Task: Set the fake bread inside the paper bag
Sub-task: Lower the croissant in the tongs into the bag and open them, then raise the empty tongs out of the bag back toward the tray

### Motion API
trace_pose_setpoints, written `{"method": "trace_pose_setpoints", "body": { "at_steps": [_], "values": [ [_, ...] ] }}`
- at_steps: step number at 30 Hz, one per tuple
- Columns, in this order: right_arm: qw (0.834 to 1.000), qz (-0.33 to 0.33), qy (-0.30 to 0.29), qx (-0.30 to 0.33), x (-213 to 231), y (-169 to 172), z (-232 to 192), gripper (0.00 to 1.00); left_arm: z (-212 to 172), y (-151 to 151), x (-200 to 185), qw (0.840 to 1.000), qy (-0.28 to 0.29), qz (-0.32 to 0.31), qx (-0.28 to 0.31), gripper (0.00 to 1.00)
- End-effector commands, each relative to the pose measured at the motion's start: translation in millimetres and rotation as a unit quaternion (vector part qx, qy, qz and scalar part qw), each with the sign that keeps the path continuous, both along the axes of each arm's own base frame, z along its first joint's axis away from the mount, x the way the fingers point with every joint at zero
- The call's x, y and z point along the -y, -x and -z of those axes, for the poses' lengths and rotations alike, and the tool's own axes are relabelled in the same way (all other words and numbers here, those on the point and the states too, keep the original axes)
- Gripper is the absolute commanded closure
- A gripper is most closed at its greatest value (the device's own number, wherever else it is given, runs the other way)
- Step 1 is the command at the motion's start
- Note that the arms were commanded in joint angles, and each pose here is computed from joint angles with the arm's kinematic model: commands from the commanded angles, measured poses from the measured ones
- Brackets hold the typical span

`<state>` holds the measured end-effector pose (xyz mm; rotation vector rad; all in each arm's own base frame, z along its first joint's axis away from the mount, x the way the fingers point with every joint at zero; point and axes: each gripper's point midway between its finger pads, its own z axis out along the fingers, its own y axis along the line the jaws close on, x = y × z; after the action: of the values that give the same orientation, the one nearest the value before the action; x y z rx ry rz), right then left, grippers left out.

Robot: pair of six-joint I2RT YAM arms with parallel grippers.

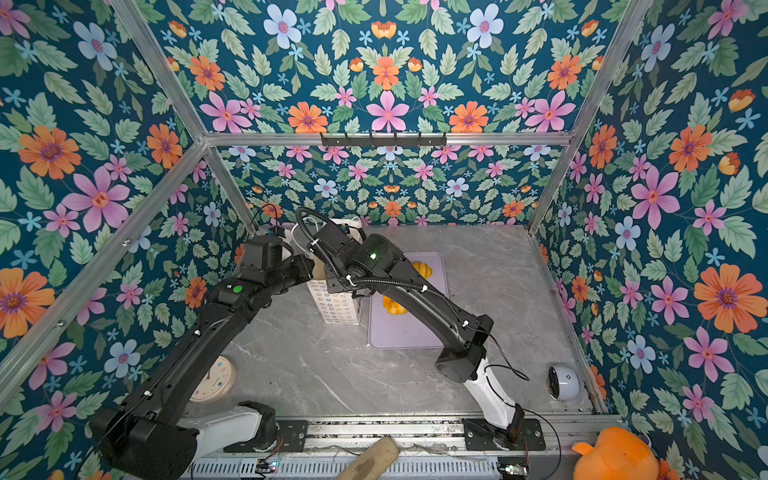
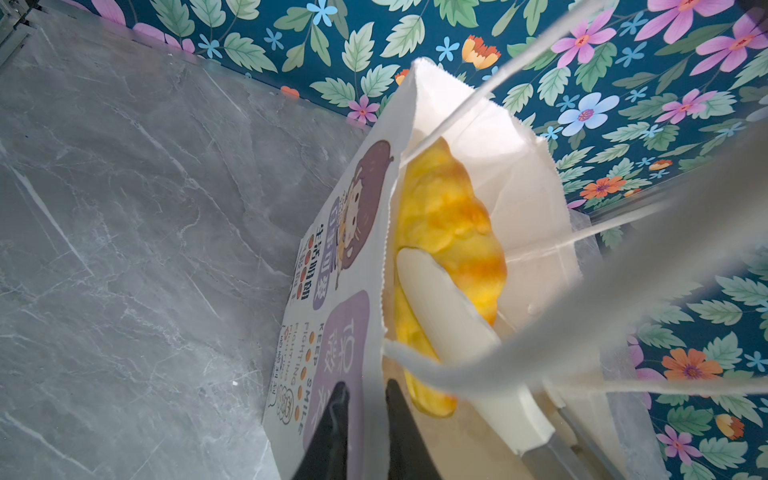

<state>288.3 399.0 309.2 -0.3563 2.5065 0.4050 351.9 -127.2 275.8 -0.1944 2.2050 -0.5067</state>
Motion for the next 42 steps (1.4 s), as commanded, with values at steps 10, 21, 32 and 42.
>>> {"method": "trace_pose_setpoints", "body": {
  "at_steps": [10,21,32,42],
  "values": [
    [0.999,-0.035,-0.018,0.005,-10.8,2.4,-6.9,0.6,-4.2,-3.4,2.0,1.0,0.004,0.003,0.009,0.82],
    [0.998,-0.049,-0.02,0.017,-5.0,6.5,-19.5,0.56,-9.2,-2.2,-0.9,1.0,0.004,-0.003,0.015,0.81],
    [0.998,-0.058,-0.02,0.031,4.0,10.3,-33.8,0.53,-9.6,0.2,-2.0,1.0,0.004,-0.005,0.014,0.8],
    [0.991,-0.092,-0.064,0.072,21.1,28.8,-86.6,0.54,-11.6,0.1,-2.9,1.0,0.004,-0.007,0.016,0.8]
  ]
}}
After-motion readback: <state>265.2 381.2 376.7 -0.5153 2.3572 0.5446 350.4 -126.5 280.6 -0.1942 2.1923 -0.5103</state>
